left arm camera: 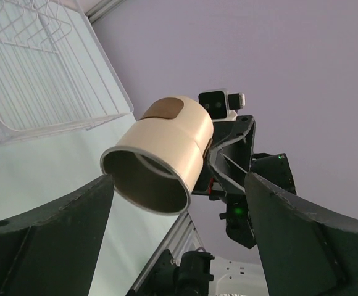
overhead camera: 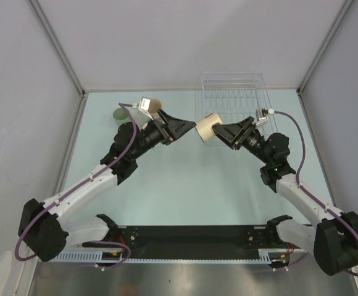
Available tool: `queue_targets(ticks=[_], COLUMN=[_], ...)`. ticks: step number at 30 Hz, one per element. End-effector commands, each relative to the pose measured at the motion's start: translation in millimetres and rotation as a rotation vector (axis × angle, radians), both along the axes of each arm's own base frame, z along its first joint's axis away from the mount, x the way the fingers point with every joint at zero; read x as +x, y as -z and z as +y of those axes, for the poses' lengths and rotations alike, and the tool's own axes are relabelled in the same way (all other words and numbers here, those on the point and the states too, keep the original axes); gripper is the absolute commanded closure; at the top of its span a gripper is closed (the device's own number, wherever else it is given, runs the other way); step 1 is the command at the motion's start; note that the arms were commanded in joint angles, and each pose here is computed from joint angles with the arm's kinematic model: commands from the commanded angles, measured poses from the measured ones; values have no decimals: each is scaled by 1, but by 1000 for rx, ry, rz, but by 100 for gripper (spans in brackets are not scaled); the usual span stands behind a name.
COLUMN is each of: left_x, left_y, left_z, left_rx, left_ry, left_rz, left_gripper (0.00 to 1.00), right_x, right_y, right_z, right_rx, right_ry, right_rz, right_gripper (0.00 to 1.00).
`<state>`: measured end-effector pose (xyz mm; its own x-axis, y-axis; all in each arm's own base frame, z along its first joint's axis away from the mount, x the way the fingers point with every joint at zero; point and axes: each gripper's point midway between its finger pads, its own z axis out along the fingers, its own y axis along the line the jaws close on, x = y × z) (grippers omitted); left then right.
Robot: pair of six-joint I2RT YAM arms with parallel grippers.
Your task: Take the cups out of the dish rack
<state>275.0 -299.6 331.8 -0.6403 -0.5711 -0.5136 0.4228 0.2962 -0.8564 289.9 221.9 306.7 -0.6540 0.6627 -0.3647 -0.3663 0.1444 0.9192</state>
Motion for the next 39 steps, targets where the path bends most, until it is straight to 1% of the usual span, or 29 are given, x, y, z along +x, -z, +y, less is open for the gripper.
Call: queue_targets(ticks=[1, 6, 13, 15, 16, 17, 19, 20, 22, 23, 24, 25, 31, 36, 37, 38, 39], left_x=[-3, -1, -1, 0, -1, -1, -1, 0, -1, -1, -1, 0, -1, 1, 0, 0, 1], left_y=[-20, -16, -24, -25, -26, -26, -26, -25, -25, -24, -22, -20, -24, -27, -33, -36, -30], left_z=[-12, -16, -19, -19, -20, -21, -22, -22, -23, -23, -23, -23, -21, -14, -11, -9, -7], left_rx=[-52, -53, -59, -62, -64, -63, -62, -59, -59, -55, -52, -48, -51, -6, -4, -1, 28], left_ry=[60, 74, 87, 87, 93, 98, 101, 101, 108, 108, 109, 105, 99, 56, 47, 40, 28], left_rz=[-31, -20, -35, -38, -39, -38, -37, -36, -39, -36, -35, -27, -47, -61, -80, -87, -64], left_gripper=[9, 9, 11, 12, 15, 27, 44, 56, 68, 78, 93, 100, 100, 100, 100, 100, 99], right_x=[-12, -15, -13, -13, -13, -13, -14, -13, -14, -14, -14, -14, -13, -14, -14, -15, -14], right_y=[-18, -15, -7, -3, -1, 0, 4, 7, 10, 10, 12, 12, 15, 18, 17, 19, 18], right_z=[8, 18, 30, 33, 34, 35, 39, 38, 40, 40, 41, 41, 43, 41, 41, 40, 39], right_rx=[30, 32, 23, 15, 13, 10, 4, 1, -5, -9, -16, -18, -31, -69, -78, -91, -104], right_ry=[-7, -28, -53, -63, -66, -69, -79, -74, -77, -79, -82, -81, -93, -80, -77, -80, -75], right_rz=[-86, -86, -75, -66, -63, -61, -53, -48, -40, -42, -34, -35, -25, -13, -21, -8, -7], right_gripper=[100, 100, 100, 100, 100, 100, 100, 100, 100, 100, 100, 100, 100, 100, 98, 91, 80])
